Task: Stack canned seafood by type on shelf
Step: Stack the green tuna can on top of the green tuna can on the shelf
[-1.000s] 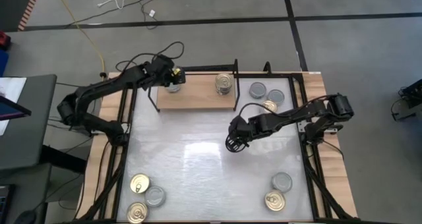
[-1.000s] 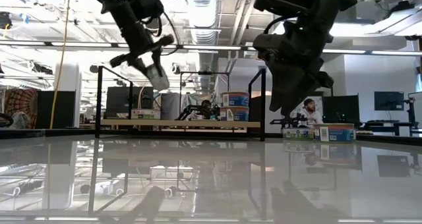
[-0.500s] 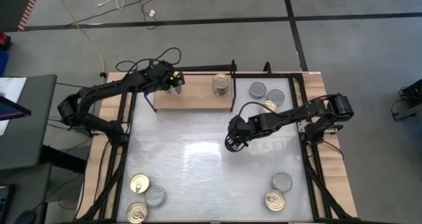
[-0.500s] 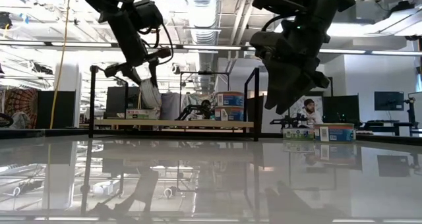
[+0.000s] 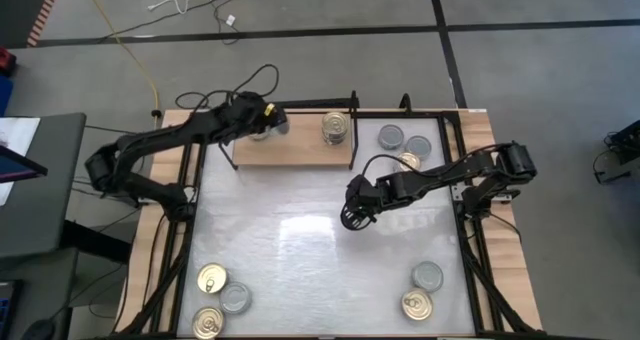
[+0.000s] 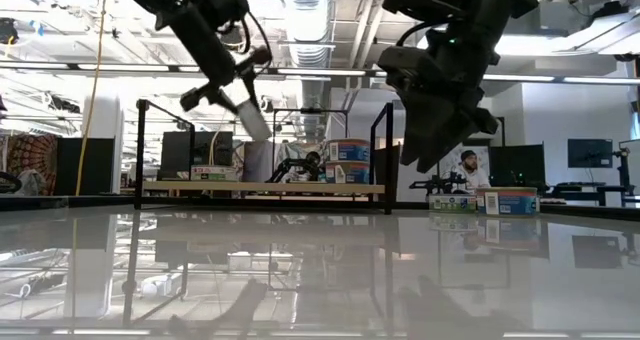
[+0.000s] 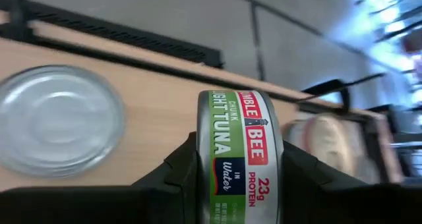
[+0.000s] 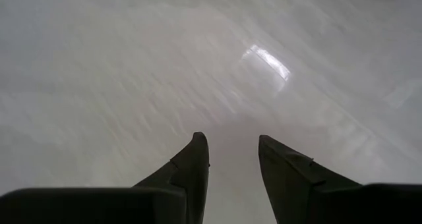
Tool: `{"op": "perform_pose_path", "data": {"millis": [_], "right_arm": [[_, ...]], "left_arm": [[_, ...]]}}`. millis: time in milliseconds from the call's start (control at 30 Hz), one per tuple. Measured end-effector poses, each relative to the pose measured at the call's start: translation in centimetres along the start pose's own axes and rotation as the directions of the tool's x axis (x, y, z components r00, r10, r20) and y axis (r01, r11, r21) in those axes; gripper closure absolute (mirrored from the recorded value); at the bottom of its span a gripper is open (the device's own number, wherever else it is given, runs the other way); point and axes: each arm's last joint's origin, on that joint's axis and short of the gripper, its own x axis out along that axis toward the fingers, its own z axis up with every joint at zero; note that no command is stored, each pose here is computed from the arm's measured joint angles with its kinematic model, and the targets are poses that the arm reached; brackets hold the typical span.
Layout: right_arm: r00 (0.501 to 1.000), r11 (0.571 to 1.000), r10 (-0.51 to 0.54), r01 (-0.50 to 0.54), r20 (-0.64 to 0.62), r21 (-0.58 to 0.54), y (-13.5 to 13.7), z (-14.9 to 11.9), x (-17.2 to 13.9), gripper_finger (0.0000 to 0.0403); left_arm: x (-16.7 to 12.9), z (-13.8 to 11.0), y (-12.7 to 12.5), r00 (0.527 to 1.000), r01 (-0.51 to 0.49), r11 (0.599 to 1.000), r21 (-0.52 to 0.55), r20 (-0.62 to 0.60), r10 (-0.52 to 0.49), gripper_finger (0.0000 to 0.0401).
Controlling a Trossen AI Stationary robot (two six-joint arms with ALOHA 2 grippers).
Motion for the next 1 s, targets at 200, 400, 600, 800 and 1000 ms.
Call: {"op": "perform_pose_path", "data": {"millis": [200, 400, 600, 800, 1000], "right_arm": [[0.994, 0.995, -0.085, 0.082, -0.064, -0.048, -1.3, -0.7, -2.1, 0.0252], [1.0, 0.999, -0.012, 0.012, -0.024, -0.031, -4.0, -4.0, -3.3, 0.0253], [0.953, 0.951, 0.274, -0.289, 0.133, 0.113, -6.8, -7.4, -3.9, 0.0253], [0.707, 0.741, 0.565, -0.661, 0.425, 0.116, -6.2, -7.4, -3.8, 0.0253], [0.59, 0.653, 0.595, -0.751, 0.545, 0.1, -4.3, -6.5, -2.2, 0.0251]], "left_arm": [[-3.9, -0.9, -1.6, 0.993, 0.118, 0.993, 0.022, 0.017, -0.118, 0.0269], [-7.4, -5.1, -3.1, 0.98, 0.196, 0.979, 0.054, -0.004, -0.196, 0.0269], [-8.1, -12.3, -1.1, 0.961, 0.274, 0.959, -0.076, -0.024, -0.276, 0.0269], [-9.1, -17.6, 2.3, 0.915, 0.395, 0.89, -0.227, 0.004, -0.404, 0.0269], [-10.1, -19.6, 4.1, 0.892, 0.435, 0.873, -0.221, -0.031, -0.452, 0.0269]]}}
